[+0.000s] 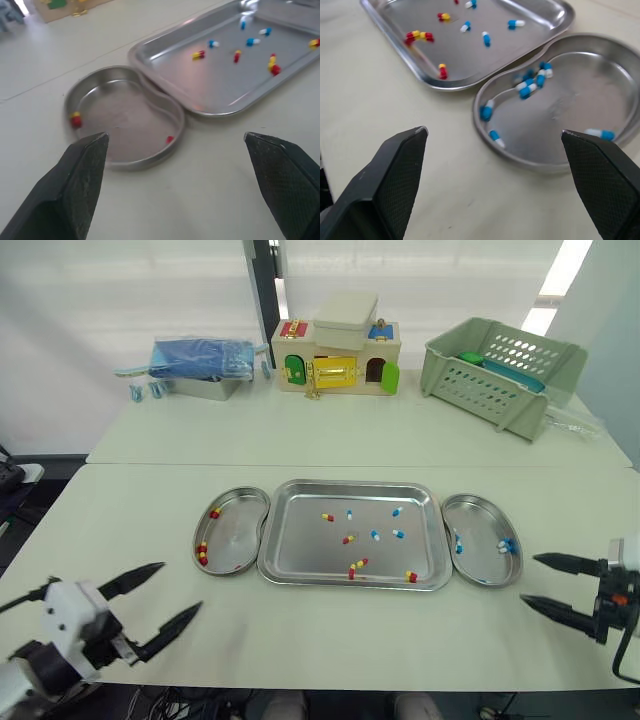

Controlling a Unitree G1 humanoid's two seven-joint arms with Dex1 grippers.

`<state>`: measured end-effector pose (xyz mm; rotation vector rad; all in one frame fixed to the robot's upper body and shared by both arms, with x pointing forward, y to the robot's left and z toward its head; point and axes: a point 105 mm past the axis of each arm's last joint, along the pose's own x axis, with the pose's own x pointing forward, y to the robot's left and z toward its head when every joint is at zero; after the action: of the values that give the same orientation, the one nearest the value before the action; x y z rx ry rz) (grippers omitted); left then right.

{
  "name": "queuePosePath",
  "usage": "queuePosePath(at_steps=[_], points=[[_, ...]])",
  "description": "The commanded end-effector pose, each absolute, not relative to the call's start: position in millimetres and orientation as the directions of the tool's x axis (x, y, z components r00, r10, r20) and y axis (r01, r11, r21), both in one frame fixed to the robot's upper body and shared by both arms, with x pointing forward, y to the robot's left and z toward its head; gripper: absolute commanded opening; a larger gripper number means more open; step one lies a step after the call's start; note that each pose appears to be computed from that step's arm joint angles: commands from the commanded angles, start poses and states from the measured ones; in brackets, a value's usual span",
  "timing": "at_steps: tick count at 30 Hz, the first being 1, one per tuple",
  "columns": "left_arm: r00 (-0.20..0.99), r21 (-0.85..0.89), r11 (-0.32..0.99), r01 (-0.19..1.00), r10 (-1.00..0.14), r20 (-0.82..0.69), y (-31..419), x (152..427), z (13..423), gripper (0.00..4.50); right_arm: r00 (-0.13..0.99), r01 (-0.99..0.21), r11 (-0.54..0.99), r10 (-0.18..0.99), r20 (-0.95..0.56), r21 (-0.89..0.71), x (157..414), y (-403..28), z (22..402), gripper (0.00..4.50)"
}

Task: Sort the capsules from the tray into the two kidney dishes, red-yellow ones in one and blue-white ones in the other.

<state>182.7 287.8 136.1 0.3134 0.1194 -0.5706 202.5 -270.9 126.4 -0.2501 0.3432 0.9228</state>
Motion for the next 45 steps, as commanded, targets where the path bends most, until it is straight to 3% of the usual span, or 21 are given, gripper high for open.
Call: queuePosePath(at_steps=[1,11,21,27,35,45], points=[[0.843,0.265,0.804,0.532,-0.472,-0.258,311,175,140,4.5,0.519,-0.849,0.512,0.766,-0.38,-0.13,191,-264,129,4.48],[0.837,0.275,0.828,0.488,-0.356,-0.415,358,170,132,4.5,0.575,-0.814,0.557,0.731,-0.366,-0.167,193,-277,112,4.48],[0.814,0.281,0.798,0.533,-0.392,-0.429,355,176,135,4.5,0.583,-0.81,0.561,0.736,-0.343,-0.172,191,-280,108,4.48],[0.755,0.256,0.744,0.617,-0.469,-0.458,337,182,135,4.5,0.557,-0.828,0.542,0.768,-0.315,-0.142,182,-267,100,4.48],[0.692,0.249,0.657,0.712,-0.595,-0.409,299,206,156,4.5,0.55,-0.834,0.534,0.791,-0.268,-0.136,180,-248,99,4.48],[0.55,0.341,0.446,0.827,-0.767,-0.33,227,277,178,4.5,0.574,-0.818,0.566,0.79,-0.217,-0.102,178,-223,90,4.48]])
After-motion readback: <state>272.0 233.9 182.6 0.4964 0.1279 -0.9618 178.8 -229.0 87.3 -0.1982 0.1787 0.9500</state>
